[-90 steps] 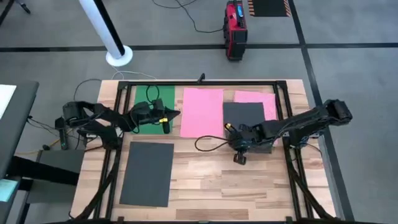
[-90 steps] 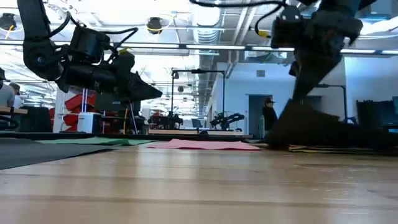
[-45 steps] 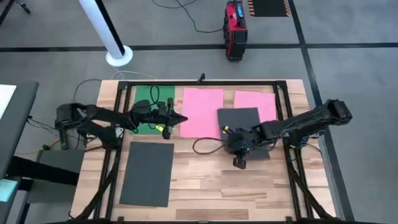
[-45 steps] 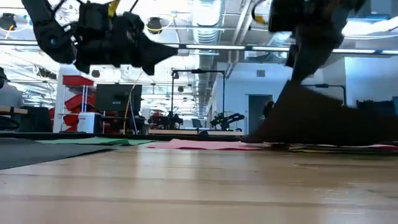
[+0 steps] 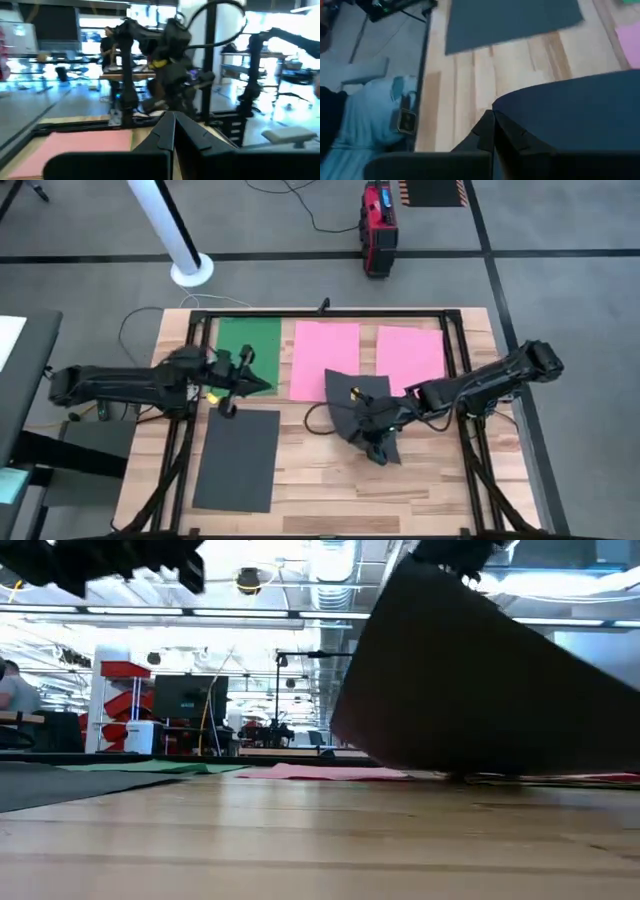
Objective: Organize paper
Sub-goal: Stack the black paper on top of the black paper
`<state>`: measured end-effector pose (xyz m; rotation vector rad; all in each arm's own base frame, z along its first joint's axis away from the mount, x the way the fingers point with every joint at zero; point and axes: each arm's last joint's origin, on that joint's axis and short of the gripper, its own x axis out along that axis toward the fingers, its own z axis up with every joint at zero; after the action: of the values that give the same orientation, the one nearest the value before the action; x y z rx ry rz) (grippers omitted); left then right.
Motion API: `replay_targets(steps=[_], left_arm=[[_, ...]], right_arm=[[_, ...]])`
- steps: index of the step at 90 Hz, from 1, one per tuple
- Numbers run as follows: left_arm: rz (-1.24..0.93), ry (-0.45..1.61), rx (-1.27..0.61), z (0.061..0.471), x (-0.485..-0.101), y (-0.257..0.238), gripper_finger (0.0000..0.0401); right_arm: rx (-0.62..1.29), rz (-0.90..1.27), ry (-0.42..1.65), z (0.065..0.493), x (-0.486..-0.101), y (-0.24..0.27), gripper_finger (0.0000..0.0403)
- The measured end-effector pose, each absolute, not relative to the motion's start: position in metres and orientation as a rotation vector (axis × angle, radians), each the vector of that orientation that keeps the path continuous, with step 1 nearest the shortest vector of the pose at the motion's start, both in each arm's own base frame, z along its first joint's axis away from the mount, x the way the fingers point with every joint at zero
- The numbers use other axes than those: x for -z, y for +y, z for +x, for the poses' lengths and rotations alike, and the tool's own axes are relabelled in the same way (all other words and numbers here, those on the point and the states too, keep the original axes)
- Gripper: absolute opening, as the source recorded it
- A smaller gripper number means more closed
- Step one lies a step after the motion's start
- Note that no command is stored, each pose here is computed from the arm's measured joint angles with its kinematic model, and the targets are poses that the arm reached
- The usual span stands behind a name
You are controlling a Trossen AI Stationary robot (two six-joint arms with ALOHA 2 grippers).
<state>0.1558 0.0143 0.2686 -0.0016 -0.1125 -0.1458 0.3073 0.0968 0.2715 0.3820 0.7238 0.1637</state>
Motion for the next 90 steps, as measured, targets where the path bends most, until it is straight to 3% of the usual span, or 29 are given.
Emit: replay_targets(steps=[22, 50, 90], left_arm=[[-0.017, -0.025, -0.021, 0.138, -0.264, 0.012, 0.0], [-0.033, -0.03, -0.001, 0.131, -0.265, 0.01, 0.0], [-0.003, -0.31, -0.182, 0.093, -0.291, 0.012, 0.0]], right_arm=[[-0.228, 0.347, 0.656, 0.36, -0.28, 0.108, 0.0001], [-0.274, 0.323, 0.641, 0.426, -0.271, 0.128, 0.0001], [-0.315, 0.307, 0.573, 0.496, -0.243, 0.149, 0.0001]])
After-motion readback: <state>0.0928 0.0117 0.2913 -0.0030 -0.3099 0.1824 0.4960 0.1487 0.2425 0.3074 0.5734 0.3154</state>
